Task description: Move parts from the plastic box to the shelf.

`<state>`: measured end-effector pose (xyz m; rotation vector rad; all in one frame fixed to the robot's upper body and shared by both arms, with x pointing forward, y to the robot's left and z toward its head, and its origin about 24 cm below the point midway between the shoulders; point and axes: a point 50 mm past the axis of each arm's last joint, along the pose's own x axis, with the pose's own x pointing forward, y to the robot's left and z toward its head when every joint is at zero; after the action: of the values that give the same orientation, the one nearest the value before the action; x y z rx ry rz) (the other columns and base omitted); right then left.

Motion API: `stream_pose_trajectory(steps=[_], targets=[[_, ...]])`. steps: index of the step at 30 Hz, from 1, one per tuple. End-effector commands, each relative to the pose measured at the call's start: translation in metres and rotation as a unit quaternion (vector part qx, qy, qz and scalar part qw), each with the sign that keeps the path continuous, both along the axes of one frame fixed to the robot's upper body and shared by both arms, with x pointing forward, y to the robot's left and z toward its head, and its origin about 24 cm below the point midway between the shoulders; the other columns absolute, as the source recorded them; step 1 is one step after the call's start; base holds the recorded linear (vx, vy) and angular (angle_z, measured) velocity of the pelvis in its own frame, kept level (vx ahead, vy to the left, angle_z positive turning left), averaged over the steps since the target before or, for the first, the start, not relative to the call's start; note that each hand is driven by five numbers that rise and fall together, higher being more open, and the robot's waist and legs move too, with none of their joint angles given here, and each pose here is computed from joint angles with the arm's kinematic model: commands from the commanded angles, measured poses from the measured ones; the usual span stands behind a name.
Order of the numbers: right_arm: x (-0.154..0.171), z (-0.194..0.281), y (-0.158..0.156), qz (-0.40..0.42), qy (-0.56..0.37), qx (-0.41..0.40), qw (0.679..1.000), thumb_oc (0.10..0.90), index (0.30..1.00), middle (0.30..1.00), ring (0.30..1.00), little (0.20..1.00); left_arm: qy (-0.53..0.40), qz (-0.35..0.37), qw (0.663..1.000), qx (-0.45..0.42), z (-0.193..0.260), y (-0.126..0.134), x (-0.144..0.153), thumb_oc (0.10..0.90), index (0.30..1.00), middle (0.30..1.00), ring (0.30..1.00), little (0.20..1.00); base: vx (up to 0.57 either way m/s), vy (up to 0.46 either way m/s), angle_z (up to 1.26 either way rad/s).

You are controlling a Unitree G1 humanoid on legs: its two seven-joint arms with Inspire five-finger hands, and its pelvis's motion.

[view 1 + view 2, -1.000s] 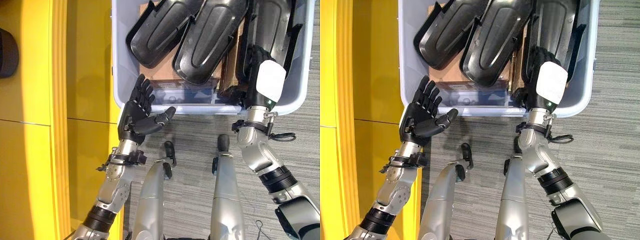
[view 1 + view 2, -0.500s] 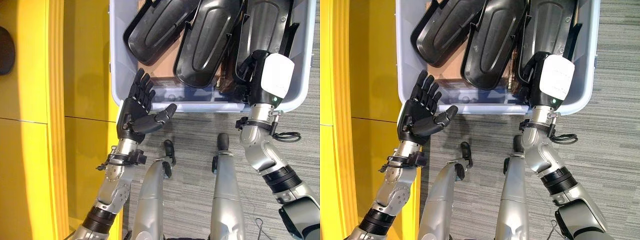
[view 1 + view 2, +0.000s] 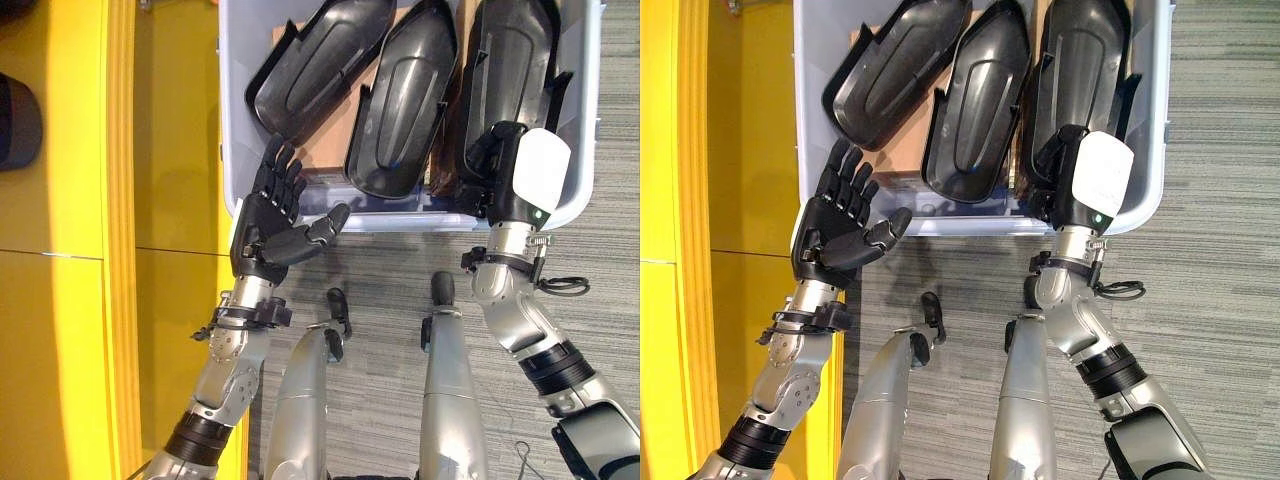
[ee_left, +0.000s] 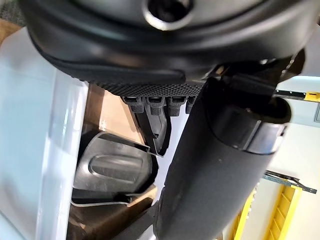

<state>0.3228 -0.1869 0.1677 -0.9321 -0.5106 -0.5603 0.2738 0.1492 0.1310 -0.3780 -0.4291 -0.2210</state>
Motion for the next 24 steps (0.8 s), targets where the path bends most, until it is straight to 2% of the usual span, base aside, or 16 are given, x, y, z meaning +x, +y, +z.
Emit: stream_pose_trajectory(steps=[1, 7, 12, 17, 24], targets=[[-0.024, 0.045, 0.025, 0.109, -0.156, 0.02, 0.981, 0.4, 0.3, 0.3, 0.3, 0.3, -0.142, 0.009, 0.989, -0.048, 0.044, 0.012, -0.015, 0.9, 1.0, 1.0, 1.0, 1.0, -0.04, 0.046, -0.14], [-0.06, 0.069, 0.034, 0.2, -0.25, 0.024, 0.947, 0.4, 0.3, 0.3, 0.3, 0.3, -0.148, 0.012, 0.987, -0.06, 0.043, 0.02, -0.018, 0.9, 1.0, 1.0, 1.0, 1.0, -0.02, 0.071, -0.17], [-0.073, 0.078, 0.033, 0.215, -0.293, 0.008, 0.932, 0.4, 0.3, 0.3, 0.3, 0.3, -0.159, 0.027, 0.984, -0.072, 0.044, 0.031, -0.02, 0.9, 1.0, 1.0, 1.0, 1.0, 0.0, 0.029, -0.12], [-0.073, 0.081, 0.026, 0.199, -0.308, 0.01, 0.93, 0.4, 0.3, 0.3, 0.3, 0.3, -0.149, 0.011, 0.987, -0.06, 0.038, 0.03, -0.017, 0.9, 1.0, 1.0, 1.0, 1.0, 0.0, -0.04, 0.0], [-0.073, 0.079, 0.024, 0.21, -0.282, 0.005, 0.936, 0.4, 0.3, 0.3, 0.3, 0.3, -0.123, 0.003, 0.991, -0.058, 0.028, 0.023, -0.017, 0.9, 1.0, 1.0, 1.0, 1.0, 0.01, -0.024, 0.04]])
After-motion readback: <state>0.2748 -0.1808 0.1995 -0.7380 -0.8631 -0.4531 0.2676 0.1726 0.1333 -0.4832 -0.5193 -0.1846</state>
